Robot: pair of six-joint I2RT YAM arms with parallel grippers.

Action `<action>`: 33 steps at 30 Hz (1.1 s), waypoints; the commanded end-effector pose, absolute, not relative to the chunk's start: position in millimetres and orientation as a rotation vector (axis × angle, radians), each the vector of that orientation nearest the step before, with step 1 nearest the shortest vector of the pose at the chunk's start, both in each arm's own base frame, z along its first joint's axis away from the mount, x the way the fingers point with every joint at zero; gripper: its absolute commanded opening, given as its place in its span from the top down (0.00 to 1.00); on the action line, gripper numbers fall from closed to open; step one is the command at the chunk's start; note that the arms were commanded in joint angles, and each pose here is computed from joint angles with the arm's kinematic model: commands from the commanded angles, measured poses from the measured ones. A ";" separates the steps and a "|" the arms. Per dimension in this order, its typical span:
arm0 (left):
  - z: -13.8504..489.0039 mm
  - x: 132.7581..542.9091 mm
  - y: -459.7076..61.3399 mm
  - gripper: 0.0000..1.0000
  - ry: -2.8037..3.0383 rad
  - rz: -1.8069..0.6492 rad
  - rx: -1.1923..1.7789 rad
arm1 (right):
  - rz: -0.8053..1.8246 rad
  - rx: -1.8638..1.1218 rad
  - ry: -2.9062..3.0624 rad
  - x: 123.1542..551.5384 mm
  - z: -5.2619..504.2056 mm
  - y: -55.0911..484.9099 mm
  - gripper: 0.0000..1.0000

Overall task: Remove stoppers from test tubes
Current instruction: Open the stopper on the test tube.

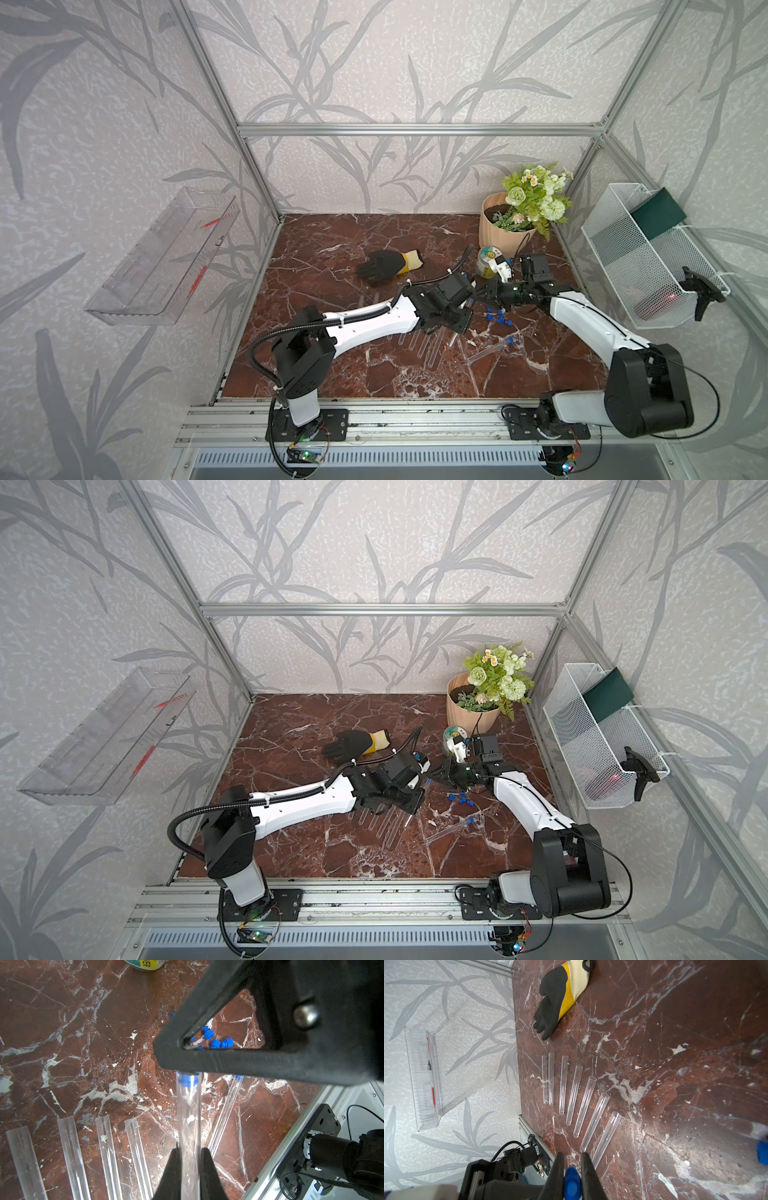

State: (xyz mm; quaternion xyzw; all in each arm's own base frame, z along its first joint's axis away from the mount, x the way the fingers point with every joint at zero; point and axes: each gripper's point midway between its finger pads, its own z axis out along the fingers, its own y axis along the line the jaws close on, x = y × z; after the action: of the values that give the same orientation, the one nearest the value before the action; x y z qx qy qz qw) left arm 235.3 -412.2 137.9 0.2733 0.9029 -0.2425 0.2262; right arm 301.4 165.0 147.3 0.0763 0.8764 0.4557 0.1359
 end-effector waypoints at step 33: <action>116.8 205.2 -407.4 0.93 2.578 -0.633 0.888 | 1.229 0.220 2.440 338.0 170.5 142.9 1.00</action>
State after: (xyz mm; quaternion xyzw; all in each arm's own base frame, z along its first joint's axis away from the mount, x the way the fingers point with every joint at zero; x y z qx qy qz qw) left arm 206.8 -411.2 120.9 0.3070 0.9058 -0.2309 0.1790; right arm 329.9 144.9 162.6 0.0899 0.8731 0.4444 0.1793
